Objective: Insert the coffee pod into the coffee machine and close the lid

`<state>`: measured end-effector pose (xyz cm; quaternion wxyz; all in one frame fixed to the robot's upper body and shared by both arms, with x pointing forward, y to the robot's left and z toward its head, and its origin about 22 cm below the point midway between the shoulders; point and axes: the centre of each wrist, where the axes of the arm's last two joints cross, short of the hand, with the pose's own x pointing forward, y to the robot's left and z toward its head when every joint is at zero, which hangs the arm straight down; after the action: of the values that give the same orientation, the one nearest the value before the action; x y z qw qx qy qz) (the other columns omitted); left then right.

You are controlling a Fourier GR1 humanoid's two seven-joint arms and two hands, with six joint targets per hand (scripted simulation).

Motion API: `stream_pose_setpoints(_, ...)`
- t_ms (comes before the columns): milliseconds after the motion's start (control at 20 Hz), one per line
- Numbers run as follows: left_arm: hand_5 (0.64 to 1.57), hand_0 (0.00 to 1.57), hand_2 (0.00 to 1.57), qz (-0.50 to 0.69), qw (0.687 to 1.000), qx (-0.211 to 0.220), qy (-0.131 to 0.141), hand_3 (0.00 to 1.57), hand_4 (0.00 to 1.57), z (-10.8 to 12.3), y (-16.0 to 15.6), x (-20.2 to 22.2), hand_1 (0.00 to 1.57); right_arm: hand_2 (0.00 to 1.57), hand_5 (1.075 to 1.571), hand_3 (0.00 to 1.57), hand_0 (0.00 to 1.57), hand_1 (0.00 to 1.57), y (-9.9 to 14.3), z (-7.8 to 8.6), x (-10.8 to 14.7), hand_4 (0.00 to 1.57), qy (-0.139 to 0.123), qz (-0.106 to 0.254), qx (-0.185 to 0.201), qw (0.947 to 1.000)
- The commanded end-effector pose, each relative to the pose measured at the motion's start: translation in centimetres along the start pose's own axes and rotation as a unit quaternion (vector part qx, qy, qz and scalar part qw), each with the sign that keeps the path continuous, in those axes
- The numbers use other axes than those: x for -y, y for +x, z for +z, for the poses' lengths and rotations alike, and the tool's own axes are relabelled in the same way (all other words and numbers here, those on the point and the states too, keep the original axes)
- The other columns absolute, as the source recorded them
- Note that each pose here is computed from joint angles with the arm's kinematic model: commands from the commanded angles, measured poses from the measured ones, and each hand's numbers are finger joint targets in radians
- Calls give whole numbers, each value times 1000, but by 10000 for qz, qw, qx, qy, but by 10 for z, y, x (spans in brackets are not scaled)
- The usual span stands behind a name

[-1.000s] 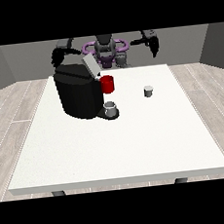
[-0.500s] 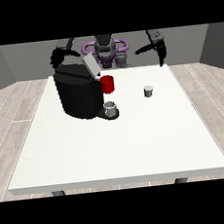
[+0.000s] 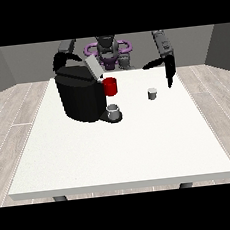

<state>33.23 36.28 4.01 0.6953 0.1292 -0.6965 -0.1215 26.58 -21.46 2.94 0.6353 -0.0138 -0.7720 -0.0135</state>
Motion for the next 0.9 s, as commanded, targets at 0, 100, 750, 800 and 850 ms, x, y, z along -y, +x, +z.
stream_pose_setpoints(0,1571,0,0,-181,9993,-327,-57,0,0,-21,20,-11,0,0,1571,0,0,0,-10,-5,-5,358,-106,117,-183,9997)
stream_pose_setpoints(100,1571,0,0,-117,9994,-338,5,0,0,-6,-20,-4,0,0,1571,0,0,0,6,-8,19,393,-16,54,-71,10000)
stream_pose_setpoints(750,1571,446,606,-1163,9911,-511,-386,295,0,-34,-12,35,446,0,1571,0,0,0,-9,-34,-1,356,-333,352,-394,9981)
stream_pose_setpoints(800,1571,647,718,-1187,9901,-681,-309,349,0,-31,-16,23,647,0,1571,0,0,0,-25,-17,-12,392,-295,491,-326,9978)
stream_pose_setpoints(850,1571,695,778,-1259,9885,-803,-239,429,0,-32,-22,39,695,0,1571,0,0,0,-13,-26,-1,427,-197,333,-384,9985)
